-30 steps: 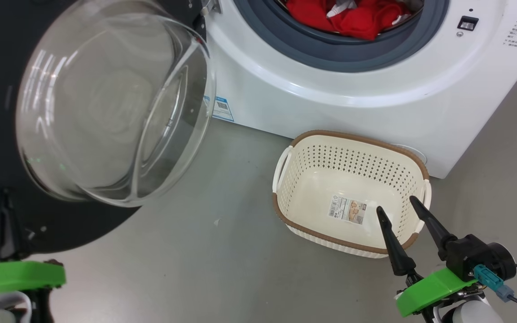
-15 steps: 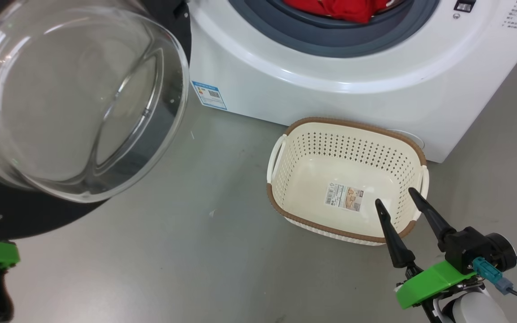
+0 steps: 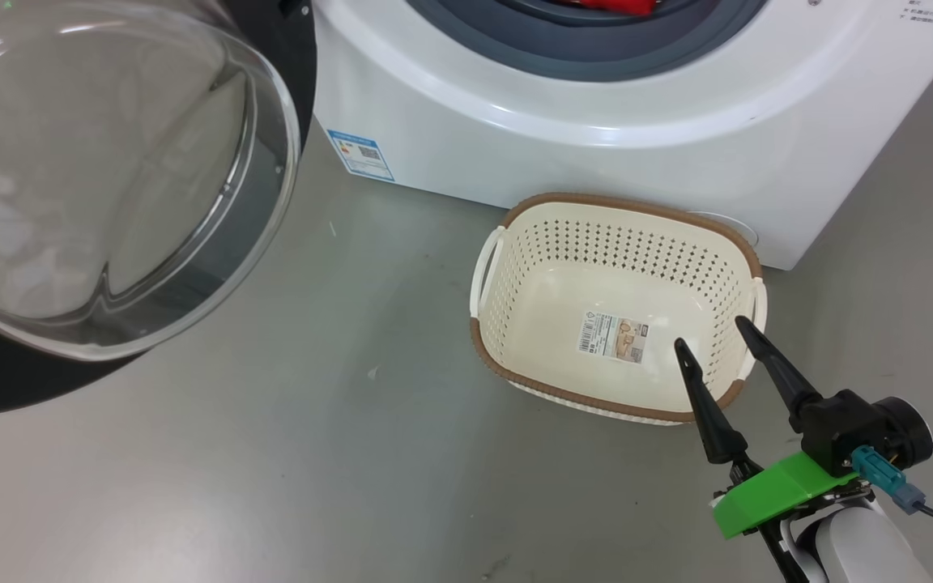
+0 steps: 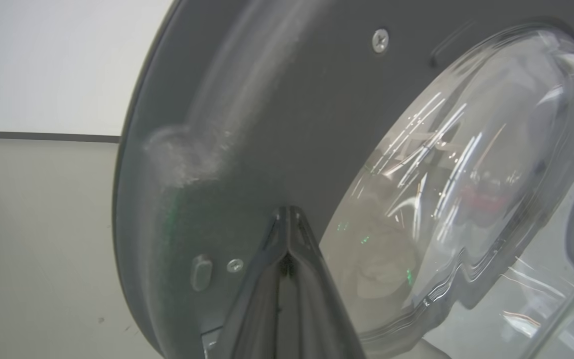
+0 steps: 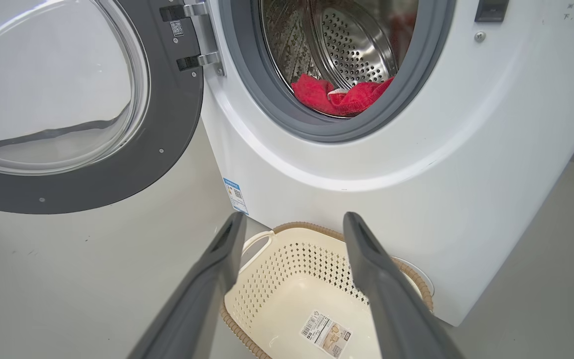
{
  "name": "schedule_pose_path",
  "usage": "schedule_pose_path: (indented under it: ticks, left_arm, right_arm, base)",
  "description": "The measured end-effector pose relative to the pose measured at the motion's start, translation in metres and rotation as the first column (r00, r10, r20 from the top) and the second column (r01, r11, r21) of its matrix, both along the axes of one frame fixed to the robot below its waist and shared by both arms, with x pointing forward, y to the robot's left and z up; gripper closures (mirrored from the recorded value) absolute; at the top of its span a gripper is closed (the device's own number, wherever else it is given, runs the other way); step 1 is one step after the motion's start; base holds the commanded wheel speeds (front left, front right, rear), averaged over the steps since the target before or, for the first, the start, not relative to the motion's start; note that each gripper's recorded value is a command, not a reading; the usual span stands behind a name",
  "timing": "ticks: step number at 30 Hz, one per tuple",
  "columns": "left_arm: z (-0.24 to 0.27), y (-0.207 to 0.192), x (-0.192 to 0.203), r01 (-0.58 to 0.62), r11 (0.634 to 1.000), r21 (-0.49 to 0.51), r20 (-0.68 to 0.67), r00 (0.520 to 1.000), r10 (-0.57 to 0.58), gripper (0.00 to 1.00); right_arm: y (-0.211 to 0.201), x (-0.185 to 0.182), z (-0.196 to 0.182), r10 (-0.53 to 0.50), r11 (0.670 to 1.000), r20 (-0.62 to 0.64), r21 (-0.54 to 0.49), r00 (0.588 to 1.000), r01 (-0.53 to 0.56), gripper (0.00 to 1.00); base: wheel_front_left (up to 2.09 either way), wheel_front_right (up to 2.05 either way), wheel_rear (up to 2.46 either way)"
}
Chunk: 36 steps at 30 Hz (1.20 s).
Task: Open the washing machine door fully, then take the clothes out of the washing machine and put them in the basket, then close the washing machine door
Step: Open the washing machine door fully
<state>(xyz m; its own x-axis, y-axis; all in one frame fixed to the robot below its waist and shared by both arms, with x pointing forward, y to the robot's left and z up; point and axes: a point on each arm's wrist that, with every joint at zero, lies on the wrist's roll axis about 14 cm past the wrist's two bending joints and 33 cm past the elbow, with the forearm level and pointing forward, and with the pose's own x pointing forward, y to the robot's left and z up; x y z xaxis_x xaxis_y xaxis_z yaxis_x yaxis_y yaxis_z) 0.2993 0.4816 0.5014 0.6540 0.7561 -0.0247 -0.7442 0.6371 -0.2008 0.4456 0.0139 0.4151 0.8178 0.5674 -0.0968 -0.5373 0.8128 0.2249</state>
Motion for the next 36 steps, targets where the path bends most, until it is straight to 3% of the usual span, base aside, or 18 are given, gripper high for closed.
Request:
schedule_pose_path:
  ticks: [17, 31, 33, 35, 36]
  left_arm:
    - [0.006, -0.01, 0.004, 0.035, 0.999, -0.007, 0.032, 0.999, -0.034, 1.0]
    - [-0.008, -0.052, -0.013, 0.127, 0.992, -0.013, 0.03, 0.991, -0.127, 1.0]
    - [-0.011, -0.059, -0.016, 0.139, 0.99, -0.019, 0.031, 0.99, -0.138, 0.77]
    - [-0.014, -0.064, -0.019, 0.152, 0.988, -0.024, 0.029, 0.988, -0.151, 0.67]
    - [-0.014, -0.064, -0.019, 0.152, 0.988, -0.024, 0.029, 0.988, -0.151, 0.56]
  right_arm:
    - [0.0, 0.0, 0.014, 0.0, 1.0, 0.034, 0.0, 0.999, 0.0, 0.0]
    - [-0.005, -0.012, 0.033, -0.016, 1.0, 0.06, 0.012, 0.998, 0.016, 0.0]
    - [-0.007, -0.014, 0.034, -0.023, 1.0, 0.06, 0.015, 0.998, 0.022, 0.0]
    - [-0.01, -0.016, 0.037, -0.032, 0.999, 0.064, 0.016, 0.997, 0.031, 0.0]
    - [-0.01, -0.016, 0.037, -0.032, 0.999, 0.064, 0.016, 0.997, 0.031, 0.0]
  base:
    - [0.0, 0.0, 0.0]
    - [0.0, 0.0, 0.0]
    - [0.0, 0.0, 0.0]
    - [0.0, 0.0, 0.0]
    - [0.0, 0.0, 0.0]
